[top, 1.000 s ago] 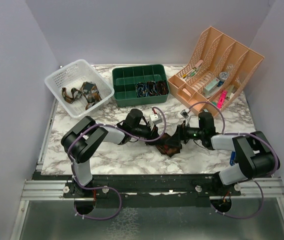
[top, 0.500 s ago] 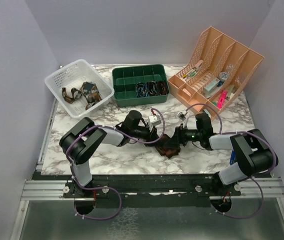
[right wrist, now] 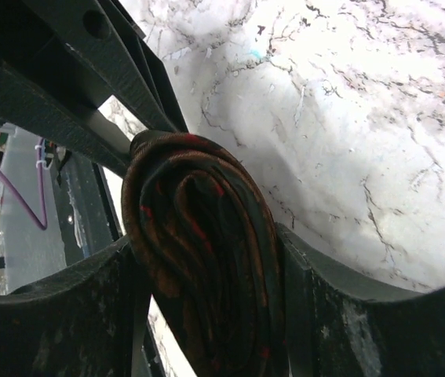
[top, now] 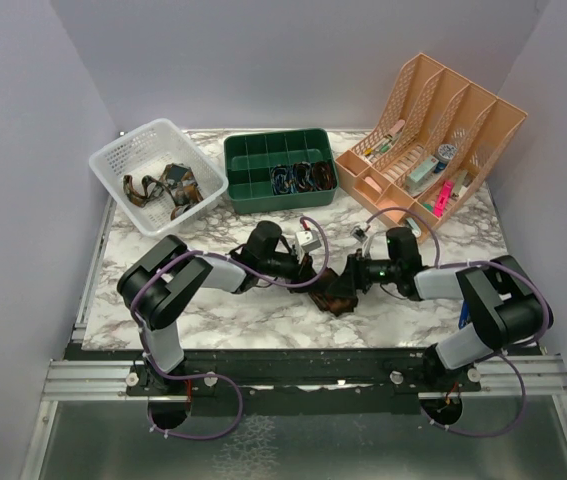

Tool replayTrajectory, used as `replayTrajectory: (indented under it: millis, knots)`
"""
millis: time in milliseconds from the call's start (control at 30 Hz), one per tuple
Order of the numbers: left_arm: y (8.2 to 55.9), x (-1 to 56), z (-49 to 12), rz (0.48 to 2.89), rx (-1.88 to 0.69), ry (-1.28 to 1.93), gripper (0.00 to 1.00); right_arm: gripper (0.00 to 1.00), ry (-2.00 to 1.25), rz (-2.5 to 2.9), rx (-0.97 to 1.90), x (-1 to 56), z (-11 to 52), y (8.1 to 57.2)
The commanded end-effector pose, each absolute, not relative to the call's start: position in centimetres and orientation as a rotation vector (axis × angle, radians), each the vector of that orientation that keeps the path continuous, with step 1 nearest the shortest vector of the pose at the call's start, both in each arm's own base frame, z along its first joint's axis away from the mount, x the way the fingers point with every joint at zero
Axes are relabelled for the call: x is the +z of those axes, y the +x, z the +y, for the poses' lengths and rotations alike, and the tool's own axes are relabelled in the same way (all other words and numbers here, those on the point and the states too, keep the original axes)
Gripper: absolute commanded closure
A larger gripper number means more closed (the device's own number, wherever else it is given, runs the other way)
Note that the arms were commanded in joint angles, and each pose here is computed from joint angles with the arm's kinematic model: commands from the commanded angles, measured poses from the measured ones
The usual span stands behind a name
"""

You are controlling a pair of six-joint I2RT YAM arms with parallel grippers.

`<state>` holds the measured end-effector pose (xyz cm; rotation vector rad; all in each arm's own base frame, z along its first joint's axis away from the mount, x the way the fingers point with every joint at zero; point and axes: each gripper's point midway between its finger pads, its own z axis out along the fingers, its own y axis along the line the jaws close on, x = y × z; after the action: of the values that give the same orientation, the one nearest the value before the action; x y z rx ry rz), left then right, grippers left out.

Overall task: Roll the ties
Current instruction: Pick up the tie at the center of the board.

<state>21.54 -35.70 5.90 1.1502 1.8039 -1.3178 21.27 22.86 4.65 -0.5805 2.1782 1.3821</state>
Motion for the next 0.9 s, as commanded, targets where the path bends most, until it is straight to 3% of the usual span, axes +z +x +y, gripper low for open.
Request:
replayTrajectory:
  millis: [0,200,400,467,600,633,700,767,833,867]
  knots:
    - [22.5,7.6,-36.0,1.715,-1.267,1.14,0.89,0.38,-0.65,2.216,1.377,3.6,23.9,20.5]
    - [22.3,7.5,-35.9,1.718,-1.268,1.138,0.89,0.54,-0.632,2.211,1.298,3.7,23.8,21.7]
    - [22.2,7.4,-35.7,1.732,-1.262,1.124,0.87,0.86,-0.621,2.2,1.328,4.7,24.3,22.2]
    - [22.4,7.5,-35.7,1.738,-1.26,1.112,0.83,0.9,-0.626,2.197,1.351,5.1,24.5,22.1]
    - [23.3,7.8,-35.6,1.767,-1.232,1.049,0.57,0.99,-0.615,2.217,1.28,5.1,24.1,22.5]
    - [23.6,8.0,-35.5,1.778,-1.222,1.022,0.52,0.99,-0.619,2.222,1.258,5.1,24.0,22.5]
    - [24.6,8.5,-35.1,1.802,-1.201,0.953,0.32,0.99,-0.636,2.247,1.192,4.8,23.9,22.6]
    - [25.5,9.0,-34.7,1.808,-1.174,0.899,0.22,0.99,-0.647,2.28,1.103,4.5,23.7,22.8]
    - [26.3,9.9,-34.2,1.808,-1.151,0.839,0.03,0.99,-0.658,2.291,1.034,4.5,23.6,23.0]
    - [26.7,10.3,-33.8,1.806,-1.141,0.81,0.01,0.99,-0.658,2.296,1.002,4.5,23.5,23.2]
